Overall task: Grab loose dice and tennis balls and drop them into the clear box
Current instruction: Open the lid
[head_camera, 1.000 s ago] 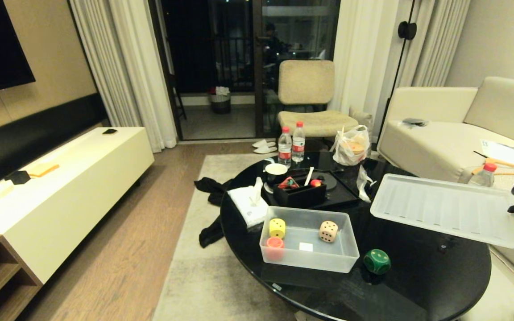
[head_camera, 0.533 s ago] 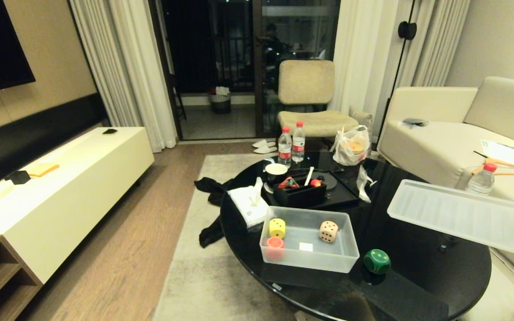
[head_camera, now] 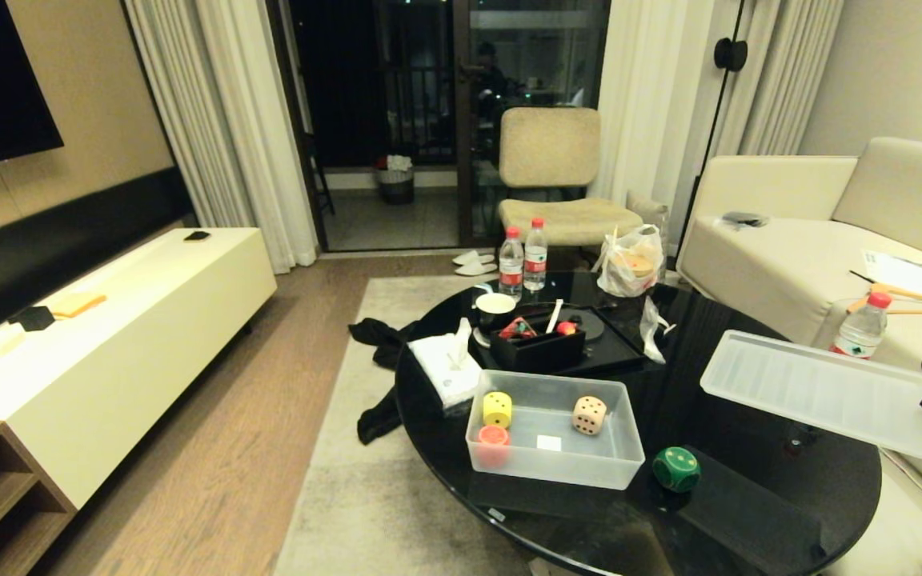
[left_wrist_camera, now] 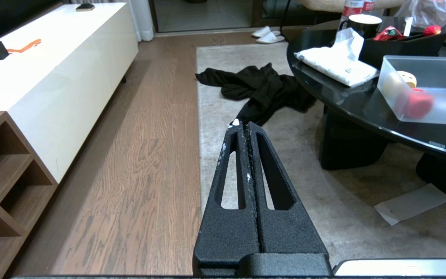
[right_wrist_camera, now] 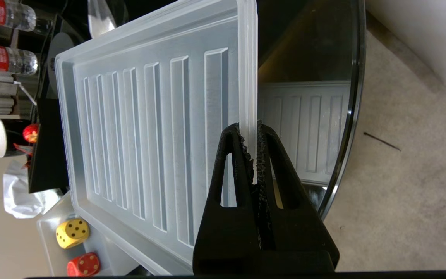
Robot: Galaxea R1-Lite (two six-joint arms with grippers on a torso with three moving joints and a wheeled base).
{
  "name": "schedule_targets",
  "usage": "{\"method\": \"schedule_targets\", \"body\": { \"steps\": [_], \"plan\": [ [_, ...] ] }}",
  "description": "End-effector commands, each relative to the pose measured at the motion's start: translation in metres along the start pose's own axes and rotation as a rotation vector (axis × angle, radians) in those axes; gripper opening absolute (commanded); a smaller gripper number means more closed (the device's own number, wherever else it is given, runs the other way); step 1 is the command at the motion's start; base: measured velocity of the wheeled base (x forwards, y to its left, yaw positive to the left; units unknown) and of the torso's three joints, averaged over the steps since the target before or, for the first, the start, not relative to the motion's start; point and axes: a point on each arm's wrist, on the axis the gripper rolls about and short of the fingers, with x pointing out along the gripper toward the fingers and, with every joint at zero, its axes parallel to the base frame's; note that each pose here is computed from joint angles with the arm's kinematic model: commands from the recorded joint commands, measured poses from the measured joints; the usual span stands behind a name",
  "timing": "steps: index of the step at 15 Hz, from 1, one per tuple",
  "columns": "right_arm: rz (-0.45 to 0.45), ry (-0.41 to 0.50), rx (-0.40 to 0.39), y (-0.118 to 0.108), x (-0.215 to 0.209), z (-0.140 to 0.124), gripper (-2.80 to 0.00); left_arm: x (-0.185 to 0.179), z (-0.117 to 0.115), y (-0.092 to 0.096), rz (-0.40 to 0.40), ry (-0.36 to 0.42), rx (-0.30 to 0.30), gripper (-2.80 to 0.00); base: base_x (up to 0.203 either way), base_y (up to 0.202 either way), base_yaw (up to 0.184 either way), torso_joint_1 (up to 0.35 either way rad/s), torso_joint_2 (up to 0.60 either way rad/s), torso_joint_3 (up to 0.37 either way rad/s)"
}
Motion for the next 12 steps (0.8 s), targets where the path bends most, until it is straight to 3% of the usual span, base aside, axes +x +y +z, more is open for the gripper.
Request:
{"method": "schedule_targets", "body": {
  "steps": [1, 12],
  "plan": [
    [0.004, 0.033, 0.007, -0.008, 0.026, -0.002, -2.80, 0.000, 0.000, 0.000, 0.000, 0.001, 0.000, -2.80, 0.000, 0.000, 0.000, 0.000, 0.00, 0.000],
    [-0.019, 0.112, -0.032, 0.004, 0.096, -0.019, -2.80, 0.000, 0.000, 0.000, 0.000, 0.001, 0.000, -2.80, 0.000, 0.000, 0.000, 0.000, 0.00, 0.000]
  ]
}}
